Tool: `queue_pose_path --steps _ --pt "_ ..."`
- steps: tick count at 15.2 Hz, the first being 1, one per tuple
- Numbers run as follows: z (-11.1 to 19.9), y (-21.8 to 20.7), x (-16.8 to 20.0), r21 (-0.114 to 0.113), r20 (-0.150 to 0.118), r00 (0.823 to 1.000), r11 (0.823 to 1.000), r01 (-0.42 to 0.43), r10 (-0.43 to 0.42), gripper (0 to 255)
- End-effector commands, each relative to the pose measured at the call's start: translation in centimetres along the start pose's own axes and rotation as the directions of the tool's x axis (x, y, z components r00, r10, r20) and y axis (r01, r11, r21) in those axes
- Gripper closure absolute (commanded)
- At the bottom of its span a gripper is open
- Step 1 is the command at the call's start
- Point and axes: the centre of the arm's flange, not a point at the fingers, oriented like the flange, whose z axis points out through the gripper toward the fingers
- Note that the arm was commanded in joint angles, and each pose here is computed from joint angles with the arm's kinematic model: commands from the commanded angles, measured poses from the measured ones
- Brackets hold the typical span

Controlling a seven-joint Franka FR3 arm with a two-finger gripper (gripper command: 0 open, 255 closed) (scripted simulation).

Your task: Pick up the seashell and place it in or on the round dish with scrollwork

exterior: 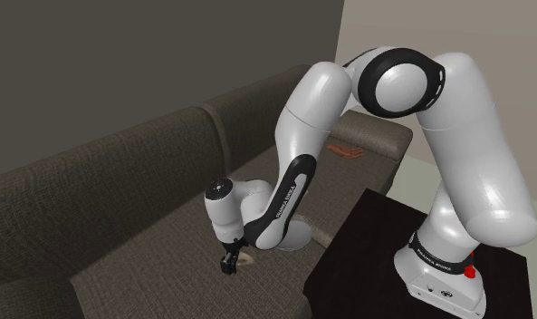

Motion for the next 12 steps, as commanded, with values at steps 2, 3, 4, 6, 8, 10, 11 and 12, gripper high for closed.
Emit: queue_pose_path --steps 2,3,4,6,8,10,11,12 --pt "0.03 0.00 0.01 0.000 0.000 1.000 1.000 0.000 0.000 0" --pt "0.03 0.00 0.01 0.000 0.000 1.000 1.000 0.000 0.000 0" --pt "0.03 0.00 0.01 0.000 0.000 1.000 1.000 0.000 0.000 255" --pt "0.03 0.00 0.01 0.000 0.000 1.000 1.000 0.000 0.000 255" --pt "0.00 0.09 0.08 0.000 0.000 1.000 1.000 0.000 0.000 255" --pt "0.00 -0.01 0.00 0.000 0.000 1.000 1.000 0.000 0.000 255" --pt "0.00 -0.04 0.02 0.000 0.000 1.000 1.000 0.000 0.000 255" --pt "0.01 -0.01 0.08 0.000 0.000 1.000 1.000 0.000 0.000 255"
